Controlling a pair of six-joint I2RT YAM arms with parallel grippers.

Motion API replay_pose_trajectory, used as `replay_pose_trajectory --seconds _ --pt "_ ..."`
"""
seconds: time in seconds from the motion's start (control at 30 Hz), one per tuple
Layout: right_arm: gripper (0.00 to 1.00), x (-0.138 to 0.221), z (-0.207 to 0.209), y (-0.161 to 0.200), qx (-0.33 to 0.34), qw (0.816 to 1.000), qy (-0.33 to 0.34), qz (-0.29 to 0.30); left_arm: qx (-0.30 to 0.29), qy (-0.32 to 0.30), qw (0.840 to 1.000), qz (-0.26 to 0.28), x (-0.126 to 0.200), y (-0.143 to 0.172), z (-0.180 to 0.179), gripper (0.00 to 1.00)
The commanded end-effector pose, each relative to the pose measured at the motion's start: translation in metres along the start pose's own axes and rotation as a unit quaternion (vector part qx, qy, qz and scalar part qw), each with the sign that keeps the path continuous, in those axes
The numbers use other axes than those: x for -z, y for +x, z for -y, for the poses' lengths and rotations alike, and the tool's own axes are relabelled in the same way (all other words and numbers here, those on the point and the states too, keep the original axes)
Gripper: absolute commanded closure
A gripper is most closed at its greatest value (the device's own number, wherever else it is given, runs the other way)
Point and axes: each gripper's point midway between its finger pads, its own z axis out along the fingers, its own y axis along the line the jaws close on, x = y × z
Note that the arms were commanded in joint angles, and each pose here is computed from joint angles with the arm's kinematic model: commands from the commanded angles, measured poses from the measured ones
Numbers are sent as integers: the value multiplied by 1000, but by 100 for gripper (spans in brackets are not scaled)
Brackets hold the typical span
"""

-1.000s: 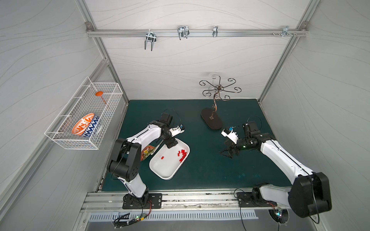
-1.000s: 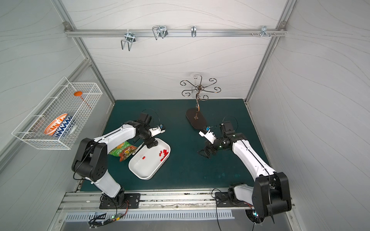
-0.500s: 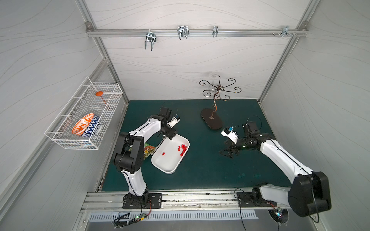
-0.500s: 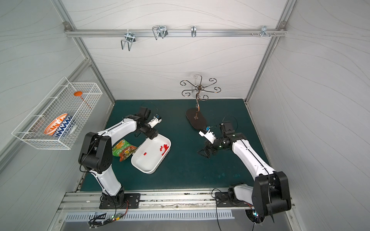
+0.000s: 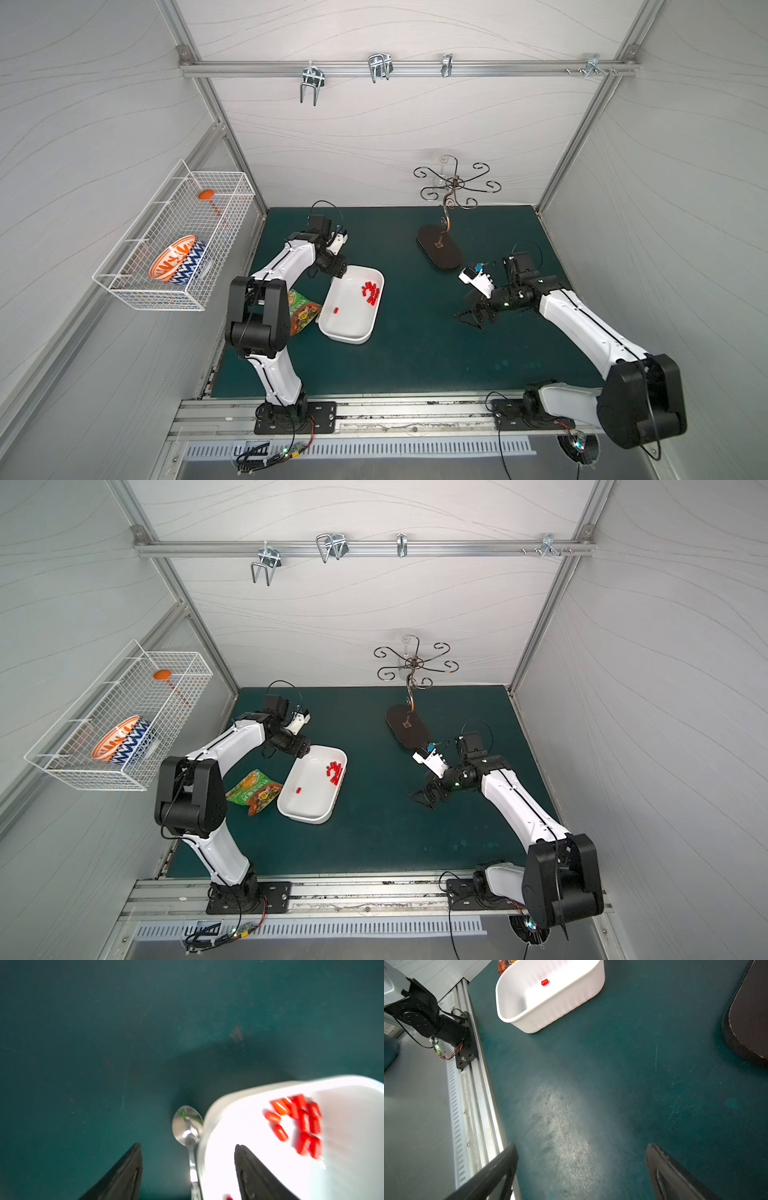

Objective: Take the screw protection sleeves out of the storage box
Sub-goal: Adjust the storage box at the center of the board.

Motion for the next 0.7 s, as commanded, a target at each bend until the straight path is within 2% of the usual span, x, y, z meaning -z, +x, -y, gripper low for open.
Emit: replay_pose_trajectory --seconds 0.0,0.07,0.17,0.23,0.3,0.4,0.47,0.53,0.67 --pt "1 0 0 1 -1 1000 -3 1 -35 49 998 20 31 10 26 28" --pt "1 0 0 0 0 1000 -4 3 -90 80 992 24 44 25 43 27" --pt "1 0 0 -1 0 1000 -6 4 -213 152 965 25 74 64 81 25" --pt "1 0 0 -1 0 1000 -6 4 -304 189 933 31 94 96 102 22" --pt "1 0 0 -1 1 1000 -5 4 -379 202 903 36 105 120 115 18" --pt "1 0 -1 -1 1 1000 -6 4 -458 200 866 11 101 153 128 17" --pt "1 0 -1 -2 1 1000 -8 5 -497 192 846 -15 90 170 131 17" --pt "1 1 -2 -2 1 1000 -9 6 -517 191 834 -28 80 177 132 18" --pt "1 2 -4 -2 5 1000 -8 9 -524 192 829 -27 66 171 135 23"
